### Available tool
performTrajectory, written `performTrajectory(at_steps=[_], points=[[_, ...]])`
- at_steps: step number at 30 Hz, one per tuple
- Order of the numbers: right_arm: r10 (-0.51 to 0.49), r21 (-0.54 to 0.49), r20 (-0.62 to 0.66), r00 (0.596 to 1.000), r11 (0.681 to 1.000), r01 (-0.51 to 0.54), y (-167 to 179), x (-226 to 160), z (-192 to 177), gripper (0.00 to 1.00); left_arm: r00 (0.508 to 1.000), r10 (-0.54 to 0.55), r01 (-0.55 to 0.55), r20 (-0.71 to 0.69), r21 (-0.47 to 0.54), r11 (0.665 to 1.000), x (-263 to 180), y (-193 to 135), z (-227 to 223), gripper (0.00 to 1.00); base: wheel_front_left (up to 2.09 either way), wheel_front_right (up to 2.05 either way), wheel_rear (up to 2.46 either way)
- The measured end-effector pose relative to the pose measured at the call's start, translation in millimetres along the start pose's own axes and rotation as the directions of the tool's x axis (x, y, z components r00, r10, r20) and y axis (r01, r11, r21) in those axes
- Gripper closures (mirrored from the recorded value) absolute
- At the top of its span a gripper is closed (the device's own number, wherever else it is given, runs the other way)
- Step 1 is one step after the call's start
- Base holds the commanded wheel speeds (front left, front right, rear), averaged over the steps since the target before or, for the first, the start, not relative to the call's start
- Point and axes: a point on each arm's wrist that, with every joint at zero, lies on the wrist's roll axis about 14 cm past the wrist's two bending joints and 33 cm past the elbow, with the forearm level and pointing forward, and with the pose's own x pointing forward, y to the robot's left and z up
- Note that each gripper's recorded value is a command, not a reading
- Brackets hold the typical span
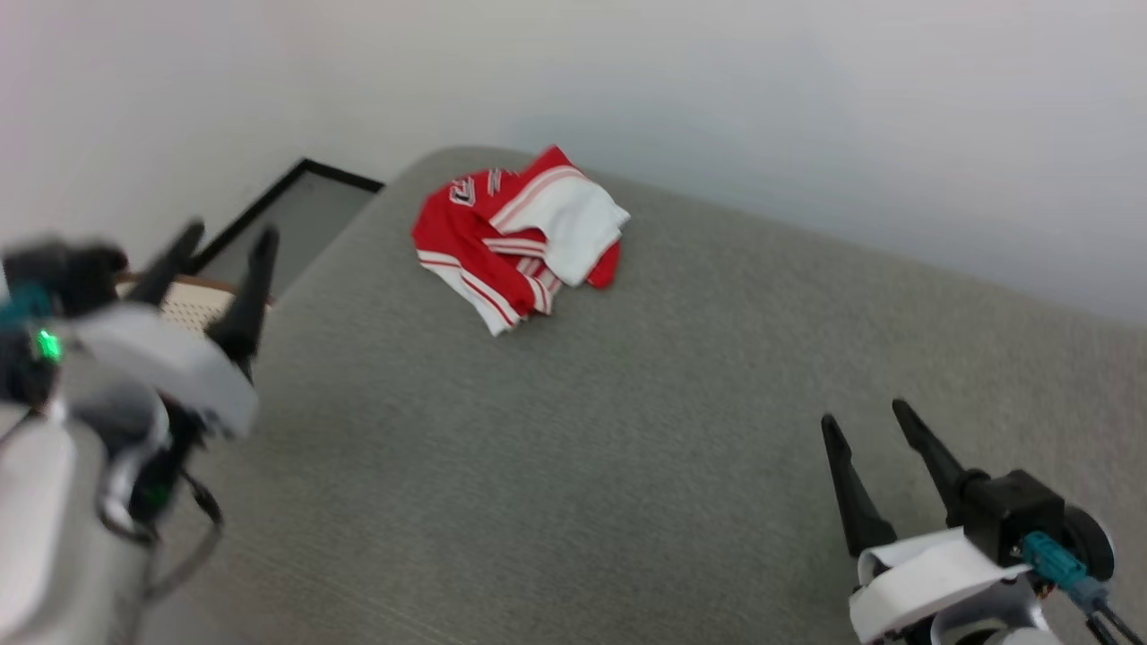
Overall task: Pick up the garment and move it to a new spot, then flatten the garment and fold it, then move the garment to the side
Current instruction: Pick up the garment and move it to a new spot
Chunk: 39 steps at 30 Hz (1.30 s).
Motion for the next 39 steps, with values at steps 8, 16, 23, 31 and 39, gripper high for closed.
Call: performTrajectory(at_steps=[8,16,23,31,39], points=[[-0.086,0.03,-0.028,0.996,0.996,0.087,-38.9,4.2,-19.4,0.0,0.971,-0.123,0.136,-0.207,0.05,0.989,89.1,-25.0,7.9,0.0,0.0,0.0,0.0],[-0.192,0.046,-0.101,0.976,0.979,0.198,-83.8,-2.7,-54.4,0.0,0.867,-0.164,0.214,-0.471,0.055,0.975,164.3,-56.1,-51.3,0.0,0.0,0.0,0.0],[-0.269,0.047,-0.182,0.946,0.958,0.282,-114.0,-17.6,-88.4,0.0,0.686,-0.097,0.207,-0.721,0.065,0.976,195.9,-57.5,-137.7,0.0,0.0,0.0,0.0],[-0.34,0.055,-0.263,0.903,0.929,0.366,-138.9,-39.1,-117.3,0.0,0.509,-0.082,0.247,-0.857,0.054,0.967,216.5,-81.1,-215.8,0.0,0.0,0.0,0.0],[-0.385,0.069,-0.318,0.867,0.902,0.426,-154.6,-54.9,-139.0,0.0,0.305,0.02,0.198,-0.952,0.084,0.977,210.0,-68.5,-291.3,0.0,0.0,0.0,0.0]])
